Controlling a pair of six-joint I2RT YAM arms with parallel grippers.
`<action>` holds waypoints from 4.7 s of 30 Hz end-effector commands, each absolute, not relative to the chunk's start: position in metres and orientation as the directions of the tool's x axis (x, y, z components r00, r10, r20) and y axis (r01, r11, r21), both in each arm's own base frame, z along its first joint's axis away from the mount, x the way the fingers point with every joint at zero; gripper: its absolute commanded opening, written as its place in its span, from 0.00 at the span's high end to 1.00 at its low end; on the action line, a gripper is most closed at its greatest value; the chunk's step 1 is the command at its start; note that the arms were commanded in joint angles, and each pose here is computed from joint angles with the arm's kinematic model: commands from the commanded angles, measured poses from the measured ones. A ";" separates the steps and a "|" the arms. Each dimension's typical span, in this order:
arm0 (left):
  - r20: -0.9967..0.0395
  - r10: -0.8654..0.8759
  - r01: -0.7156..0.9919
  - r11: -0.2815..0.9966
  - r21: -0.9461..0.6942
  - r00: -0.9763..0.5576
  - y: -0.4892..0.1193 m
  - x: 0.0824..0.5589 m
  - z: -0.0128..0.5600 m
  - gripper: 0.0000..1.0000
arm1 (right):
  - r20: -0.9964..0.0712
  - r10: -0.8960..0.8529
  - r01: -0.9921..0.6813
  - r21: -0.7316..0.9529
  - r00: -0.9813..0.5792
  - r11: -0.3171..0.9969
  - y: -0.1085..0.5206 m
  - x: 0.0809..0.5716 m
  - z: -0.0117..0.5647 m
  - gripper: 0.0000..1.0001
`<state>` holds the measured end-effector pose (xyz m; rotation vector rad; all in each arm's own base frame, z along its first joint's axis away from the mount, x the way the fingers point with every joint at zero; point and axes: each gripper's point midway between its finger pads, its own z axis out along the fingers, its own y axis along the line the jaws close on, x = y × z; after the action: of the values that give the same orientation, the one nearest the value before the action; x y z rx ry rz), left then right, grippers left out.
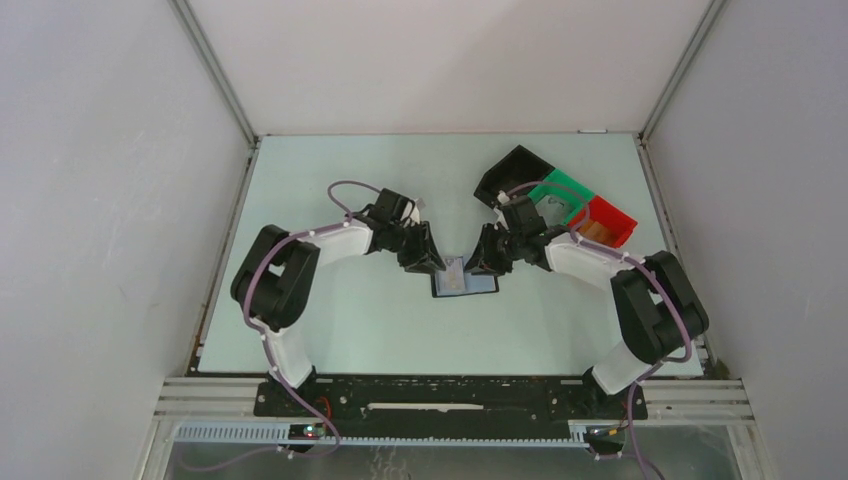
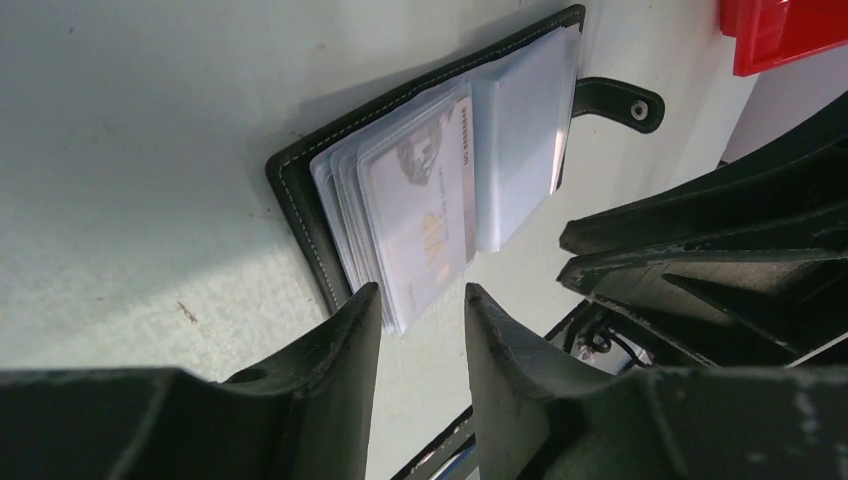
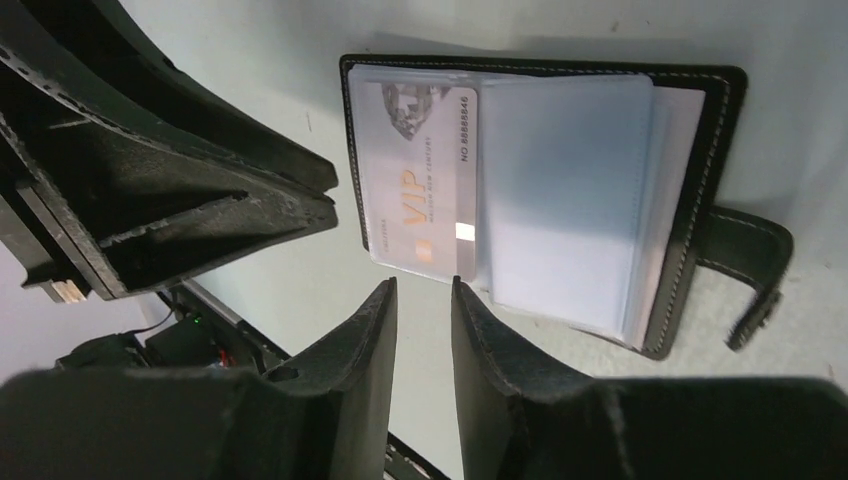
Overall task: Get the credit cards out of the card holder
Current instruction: Remove the credit card from the card holder.
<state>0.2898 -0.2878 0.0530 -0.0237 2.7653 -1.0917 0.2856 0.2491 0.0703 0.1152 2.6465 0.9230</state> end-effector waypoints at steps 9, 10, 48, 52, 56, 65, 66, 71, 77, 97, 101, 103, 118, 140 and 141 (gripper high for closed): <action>-0.211 -0.093 0.066 0.765 -0.641 -0.973 -0.301 0.313 0.052 0.61 | -0.250 0.227 -0.001 0.675 -0.941 0.738 0.268 0.303 0.053 0.68; -0.208 -0.091 0.065 0.766 -0.640 -0.974 -0.301 0.312 0.051 0.62 | -0.245 0.231 0.005 0.675 -0.942 0.738 0.268 0.304 0.051 0.69; -0.253 -0.029 0.112 0.843 -0.525 -0.967 -0.310 0.304 0.046 0.63 | -0.231 0.279 0.081 0.618 -0.932 0.782 0.254 0.305 0.029 0.73; -0.234 -0.025 0.104 0.845 -0.524 -0.972 -0.311 0.303 0.039 0.65 | -0.215 0.285 0.091 0.626 -0.934 0.774 0.254 0.304 0.024 0.73; -0.221 -0.027 0.094 0.849 -0.520 -0.975 -0.310 0.302 0.034 0.68 | -0.204 0.288 0.098 0.634 -0.936 0.767 0.254 0.303 0.022 0.73; -0.194 -0.017 0.085 0.858 -0.506 -0.981 -0.309 0.299 0.023 0.86 | -0.173 0.307 0.109 0.684 -0.936 0.721 0.257 0.303 0.021 0.75; -0.193 -0.017 0.084 0.859 -0.505 -0.981 -0.309 0.298 0.023 0.84 | -0.170 0.308 0.111 0.688 -0.936 0.717 0.257 0.303 0.021 0.75; -0.199 -0.015 0.089 0.860 -0.502 -0.980 -0.308 0.299 0.023 0.75 | -0.153 0.315 0.124 0.698 -0.937 0.706 0.255 0.302 0.016 0.83; -0.178 -0.009 0.082 0.864 -0.497 -0.984 -0.307 0.296 0.014 0.95 | -0.148 0.317 0.125 0.704 -0.937 0.699 0.254 0.299 0.015 1.00; -0.152 -0.006 0.071 0.867 -0.493 -0.988 -0.298 0.295 0.004 1.00 | -0.195 0.368 0.110 0.739 -0.909 0.664 0.228 0.295 0.027 1.00; -0.153 -0.003 0.073 0.866 -0.494 -0.988 -0.297 0.296 0.004 1.00 | -0.208 0.387 0.113 0.742 -0.898 0.661 0.225 0.294 0.031 1.00; -0.152 -0.001 0.076 0.866 -0.493 -0.988 -0.298 0.295 0.003 1.00 | -0.211 0.389 0.108 0.748 -0.897 0.655 0.226 0.294 0.032 1.00; -0.151 0.002 0.078 0.864 -0.497 -0.988 -0.297 0.294 0.003 1.00 | -0.211 0.415 0.116 0.765 -0.885 0.634 0.228 0.296 0.037 0.82; -0.149 0.008 0.083 0.856 -0.510 -0.989 -0.299 0.292 0.004 1.00 | -0.136 0.449 0.178 0.790 -0.883 0.588 0.228 0.294 0.015 0.84; -0.149 0.007 0.083 0.856 -0.510 -0.989 -0.299 0.292 0.004 1.00 | -0.136 0.449 0.178 0.789 -0.883 0.588 0.227 0.294 0.016 0.91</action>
<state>0.2969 -0.3141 0.0280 0.0567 2.8365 -0.9206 0.2947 0.2299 0.0199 0.5033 2.4996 1.1915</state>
